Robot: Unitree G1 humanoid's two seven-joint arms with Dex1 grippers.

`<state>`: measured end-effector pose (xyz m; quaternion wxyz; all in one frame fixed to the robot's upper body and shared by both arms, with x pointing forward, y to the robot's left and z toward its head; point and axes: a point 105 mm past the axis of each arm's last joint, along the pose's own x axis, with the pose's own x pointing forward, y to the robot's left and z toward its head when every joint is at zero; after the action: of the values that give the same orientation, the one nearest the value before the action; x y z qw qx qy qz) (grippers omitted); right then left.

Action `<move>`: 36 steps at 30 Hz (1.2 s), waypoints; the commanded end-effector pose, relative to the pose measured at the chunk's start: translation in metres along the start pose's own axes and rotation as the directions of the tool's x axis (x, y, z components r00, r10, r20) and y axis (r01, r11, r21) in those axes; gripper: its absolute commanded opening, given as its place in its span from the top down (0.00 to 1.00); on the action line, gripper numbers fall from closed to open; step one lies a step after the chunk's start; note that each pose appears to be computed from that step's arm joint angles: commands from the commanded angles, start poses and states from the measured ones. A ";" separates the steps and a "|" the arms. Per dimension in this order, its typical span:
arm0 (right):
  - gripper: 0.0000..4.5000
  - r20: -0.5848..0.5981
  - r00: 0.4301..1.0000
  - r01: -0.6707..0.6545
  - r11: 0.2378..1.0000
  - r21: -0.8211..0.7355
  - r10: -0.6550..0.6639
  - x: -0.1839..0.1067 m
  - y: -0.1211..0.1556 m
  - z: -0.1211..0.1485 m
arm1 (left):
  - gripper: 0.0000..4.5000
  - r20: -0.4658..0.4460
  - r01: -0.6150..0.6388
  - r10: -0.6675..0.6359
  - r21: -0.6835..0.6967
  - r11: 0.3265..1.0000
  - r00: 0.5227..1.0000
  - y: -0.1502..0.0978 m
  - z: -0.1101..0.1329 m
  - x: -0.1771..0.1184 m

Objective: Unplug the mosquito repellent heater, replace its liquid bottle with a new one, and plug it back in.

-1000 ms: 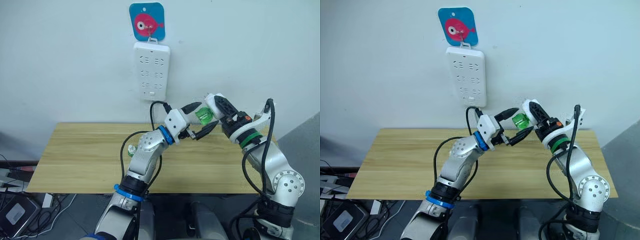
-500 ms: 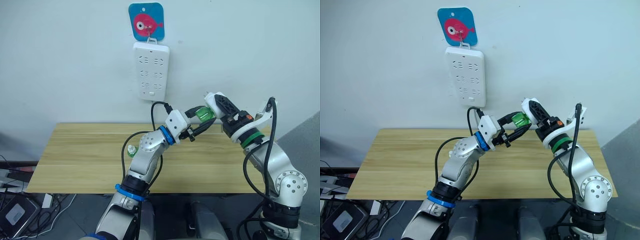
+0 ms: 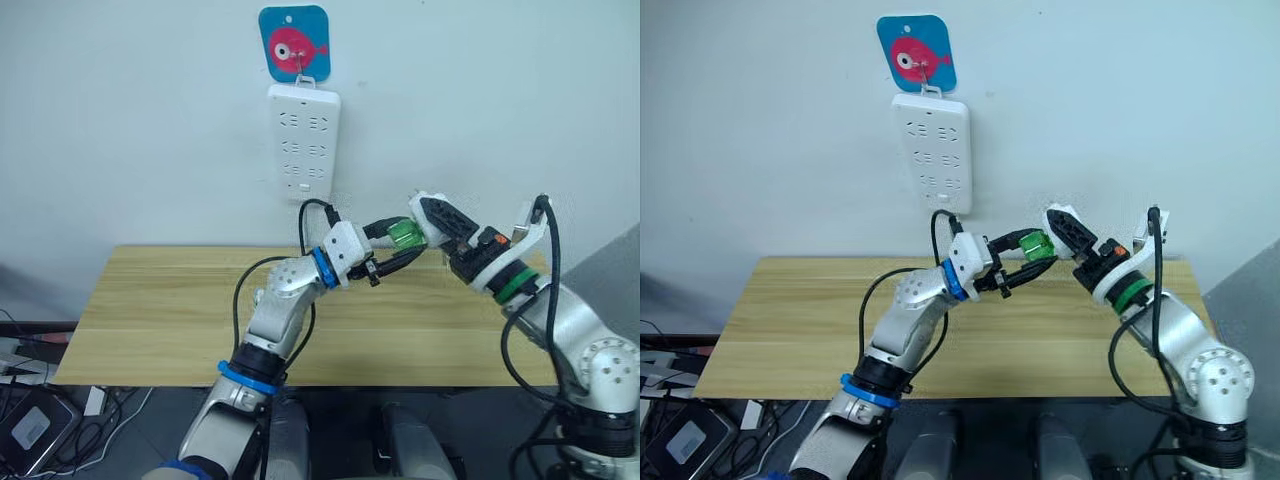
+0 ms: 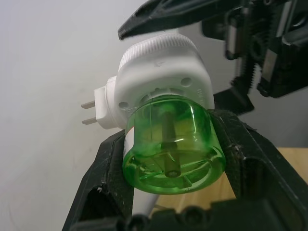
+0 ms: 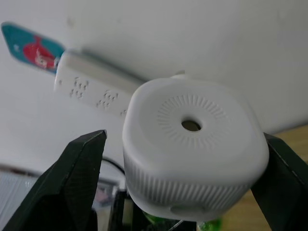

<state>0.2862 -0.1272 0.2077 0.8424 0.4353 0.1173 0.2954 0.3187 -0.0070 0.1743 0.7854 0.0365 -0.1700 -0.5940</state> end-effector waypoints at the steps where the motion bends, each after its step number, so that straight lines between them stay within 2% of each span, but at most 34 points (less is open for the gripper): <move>1: 0.01 -0.117 0.988 -0.101 0.995 -0.028 0.097 -0.008 0.011 -0.002 | 0.49 0.017 0.153 -0.154 0.035 0.988 0.988 -0.010 0.005 -0.002; 8: 0.01 -0.370 0.919 -0.177 0.981 -0.080 0.136 -0.022 0.003 -0.006 | 0.49 -0.017 0.314 -0.314 0.087 0.945 0.949 -0.018 0.002 -0.007; 12: 0.01 -0.431 0.893 -0.177 0.982 -0.069 0.131 -0.026 -0.002 -0.004 | 0.49 -0.022 0.334 -0.334 0.114 0.936 0.942 -0.019 0.000 -0.005; 19: 0.01 -0.555 0.814 -0.229 0.973 -0.031 0.174 -0.040 0.002 -0.006 | 0.49 -0.025 0.353 -0.353 0.138 0.925 0.935 -0.024 -0.002 -0.007; 24: 0.01 -0.599 0.782 -0.228 0.974 -0.015 0.173 -0.045 0.002 -0.006 | 0.49 -0.016 0.342 -0.344 0.148 0.928 0.939 -0.024 -0.001 -0.005; 34: 0.01 -0.603 0.780 -0.217 0.976 -0.013 0.165 -0.043 0.001 -0.001 | 0.49 0.001 0.332 -0.335 0.134 0.934 0.942 -0.024 0.002 -0.002; 36: 0.09 -0.601 0.782 -0.216 0.976 -0.012 0.165 -0.042 0.001 0.000 | 0.49 0.000 0.335 -0.338 0.135 0.933 0.941 -0.025 0.002 -0.002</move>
<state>0.2561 -0.1553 0.1914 0.7533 0.3017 0.3360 0.4781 0.2980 -0.0098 0.1616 0.6711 0.1076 -0.1935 -0.7075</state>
